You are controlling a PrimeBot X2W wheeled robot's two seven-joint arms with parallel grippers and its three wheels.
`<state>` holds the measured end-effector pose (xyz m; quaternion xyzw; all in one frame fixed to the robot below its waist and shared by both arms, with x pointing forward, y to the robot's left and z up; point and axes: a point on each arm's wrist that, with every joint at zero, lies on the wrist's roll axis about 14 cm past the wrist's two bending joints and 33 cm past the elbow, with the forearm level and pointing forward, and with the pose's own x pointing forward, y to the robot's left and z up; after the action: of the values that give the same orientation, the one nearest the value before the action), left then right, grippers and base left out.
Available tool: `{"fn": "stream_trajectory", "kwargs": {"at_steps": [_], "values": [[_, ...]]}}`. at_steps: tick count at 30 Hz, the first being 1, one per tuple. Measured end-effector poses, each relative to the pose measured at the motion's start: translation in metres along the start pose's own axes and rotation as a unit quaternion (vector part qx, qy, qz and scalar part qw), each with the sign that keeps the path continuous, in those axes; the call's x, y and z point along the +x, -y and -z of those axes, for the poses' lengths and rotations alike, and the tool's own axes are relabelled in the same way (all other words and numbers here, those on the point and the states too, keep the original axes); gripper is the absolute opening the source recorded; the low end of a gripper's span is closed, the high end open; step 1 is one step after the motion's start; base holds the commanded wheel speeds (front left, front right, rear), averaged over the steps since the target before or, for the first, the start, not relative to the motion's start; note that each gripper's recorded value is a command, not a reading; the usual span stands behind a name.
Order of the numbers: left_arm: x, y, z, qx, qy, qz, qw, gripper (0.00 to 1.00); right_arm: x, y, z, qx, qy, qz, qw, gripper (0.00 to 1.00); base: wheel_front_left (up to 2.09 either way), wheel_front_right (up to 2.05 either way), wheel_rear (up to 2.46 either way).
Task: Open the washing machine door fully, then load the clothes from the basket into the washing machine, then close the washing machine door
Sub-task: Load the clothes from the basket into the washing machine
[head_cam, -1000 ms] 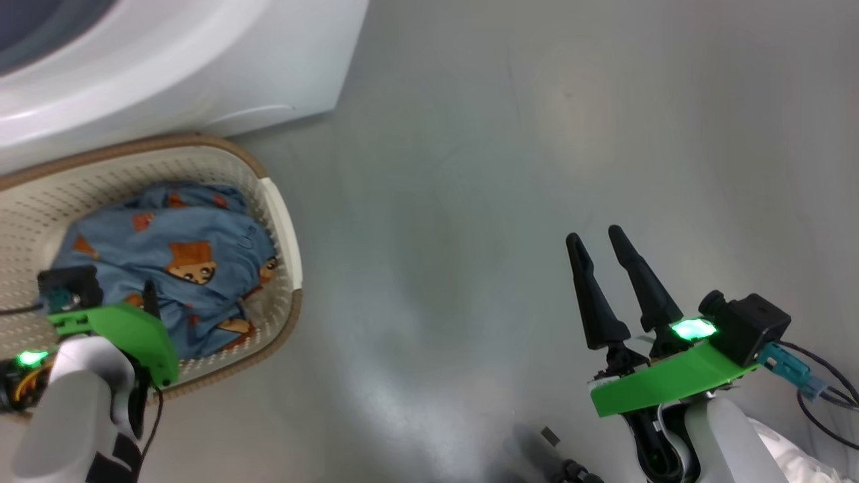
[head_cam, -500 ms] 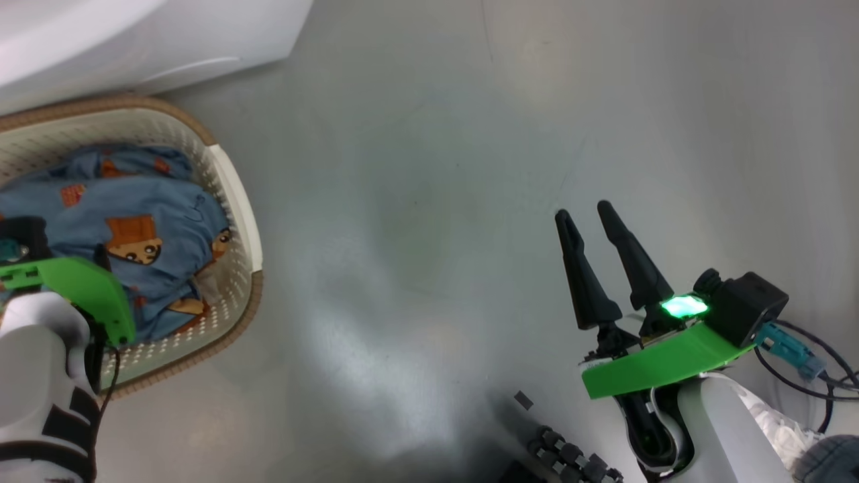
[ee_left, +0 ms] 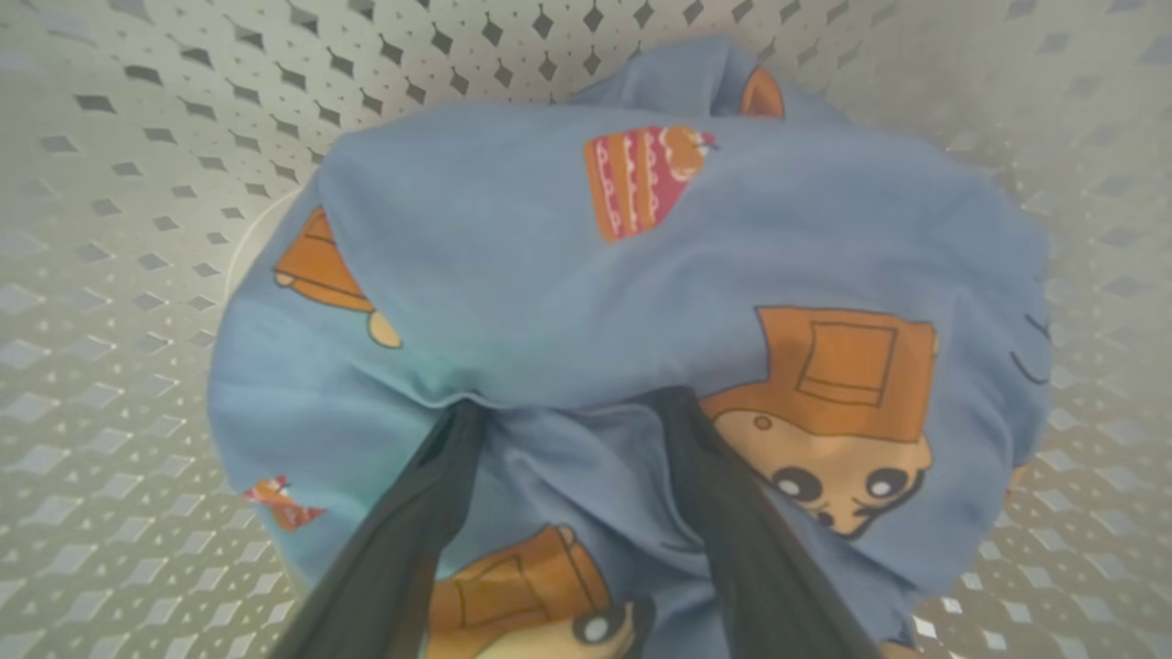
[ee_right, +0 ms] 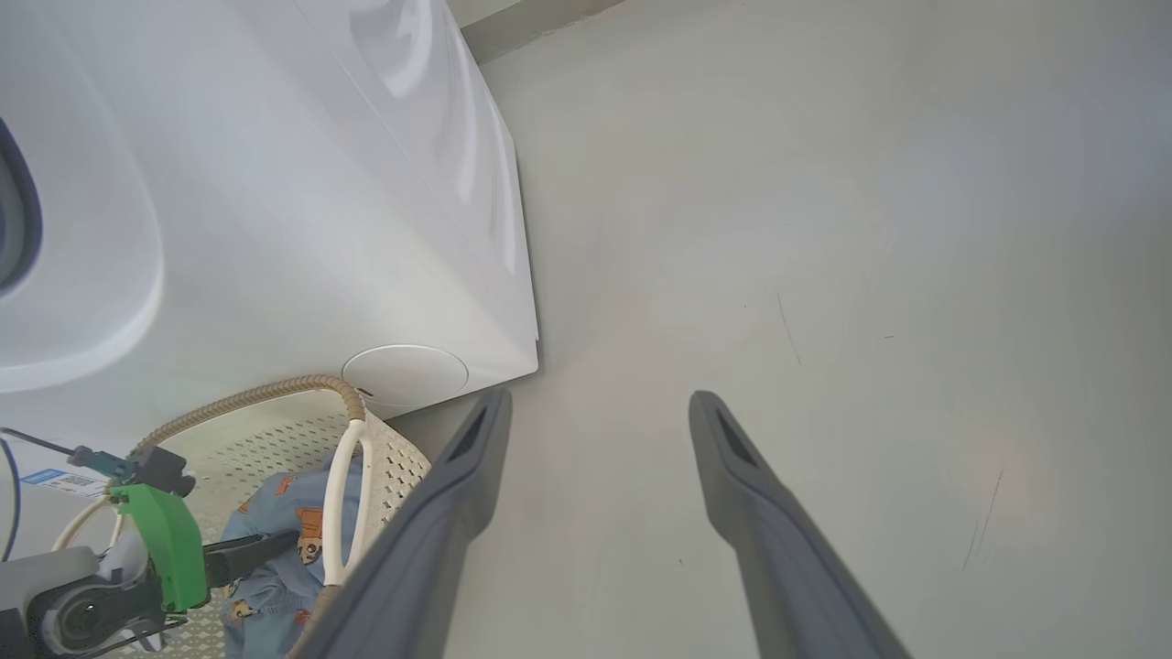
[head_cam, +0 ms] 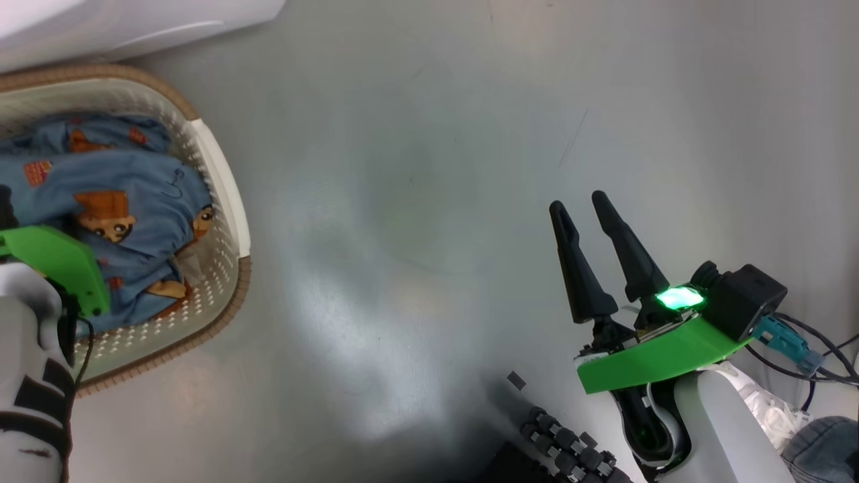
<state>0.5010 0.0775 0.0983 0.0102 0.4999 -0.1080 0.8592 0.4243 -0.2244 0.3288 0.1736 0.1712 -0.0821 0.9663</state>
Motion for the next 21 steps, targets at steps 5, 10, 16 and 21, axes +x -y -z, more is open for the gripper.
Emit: {"fn": "stream_trajectory", "kwargs": {"at_steps": [5,10,16,21], "values": [[0.009,0.004,-0.001,0.001,-0.002,0.004,1.000,1.00,0.006,0.001,0.001,-0.004,-0.001,-0.001,1.000,1.00,0.00,0.00,0.00],[0.018,0.006,0.001,0.003,-0.006,0.004,1.000,1.00,0.006,0.005,0.007,-0.007,-0.009,0.005,1.000,1.00,0.00,0.00,0.00],[0.026,0.010,0.002,0.019,-0.010,0.007,1.000,0.14,0.006,0.011,0.010,-0.011,-0.013,0.013,1.000,1.00,0.00,0.00,0.00],[0.026,0.008,0.003,0.019,-0.007,0.006,1.000,0.00,0.008,0.014,0.011,-0.011,-0.013,0.017,1.000,1.00,0.00,0.00,0.00]]}}
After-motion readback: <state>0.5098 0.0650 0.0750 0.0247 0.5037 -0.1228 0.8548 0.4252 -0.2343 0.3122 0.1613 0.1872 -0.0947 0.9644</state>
